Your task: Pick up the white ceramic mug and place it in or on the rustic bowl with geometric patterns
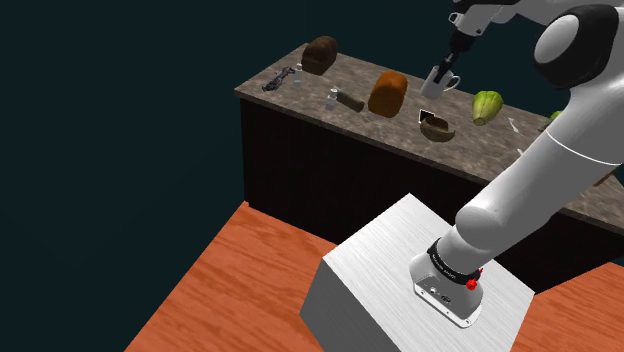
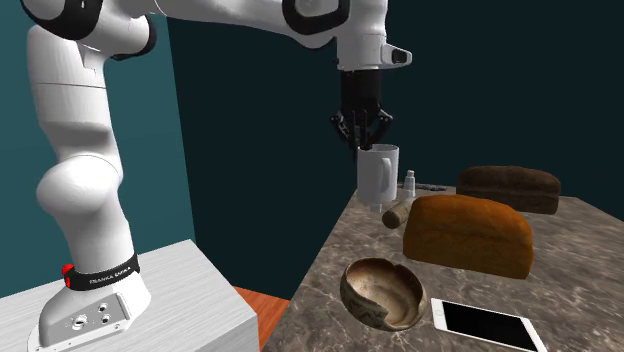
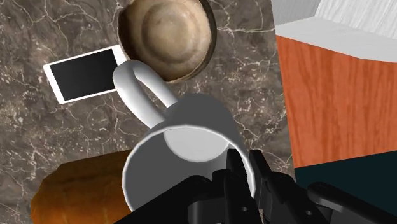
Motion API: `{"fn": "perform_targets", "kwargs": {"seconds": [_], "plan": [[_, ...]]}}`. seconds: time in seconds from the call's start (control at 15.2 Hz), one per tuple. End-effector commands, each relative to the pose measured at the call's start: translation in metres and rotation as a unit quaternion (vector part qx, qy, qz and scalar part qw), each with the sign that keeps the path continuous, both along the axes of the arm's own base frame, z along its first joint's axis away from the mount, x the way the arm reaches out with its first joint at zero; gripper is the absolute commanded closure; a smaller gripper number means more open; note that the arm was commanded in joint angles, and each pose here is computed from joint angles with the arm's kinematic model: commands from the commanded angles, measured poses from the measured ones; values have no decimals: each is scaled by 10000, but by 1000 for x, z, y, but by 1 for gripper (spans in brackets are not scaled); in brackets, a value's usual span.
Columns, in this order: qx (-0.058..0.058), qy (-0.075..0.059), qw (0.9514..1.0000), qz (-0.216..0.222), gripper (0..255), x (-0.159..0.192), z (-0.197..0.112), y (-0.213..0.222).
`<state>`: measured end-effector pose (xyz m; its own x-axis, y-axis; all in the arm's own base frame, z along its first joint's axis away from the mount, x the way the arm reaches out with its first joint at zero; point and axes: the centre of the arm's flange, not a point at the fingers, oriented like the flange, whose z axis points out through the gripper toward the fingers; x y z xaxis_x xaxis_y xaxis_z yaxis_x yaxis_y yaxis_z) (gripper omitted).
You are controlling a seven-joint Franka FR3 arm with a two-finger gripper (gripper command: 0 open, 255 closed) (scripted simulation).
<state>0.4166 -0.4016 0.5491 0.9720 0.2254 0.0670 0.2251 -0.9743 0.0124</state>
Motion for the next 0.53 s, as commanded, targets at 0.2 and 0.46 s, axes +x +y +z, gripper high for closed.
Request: {"fn": "perform_targets", "kwargs": {"seconds": [0.2,0.46], "plan": [[0,2,10000,6,255,-54,11,-40],[0,2,10000,6,255,-96,19,-72]]}}
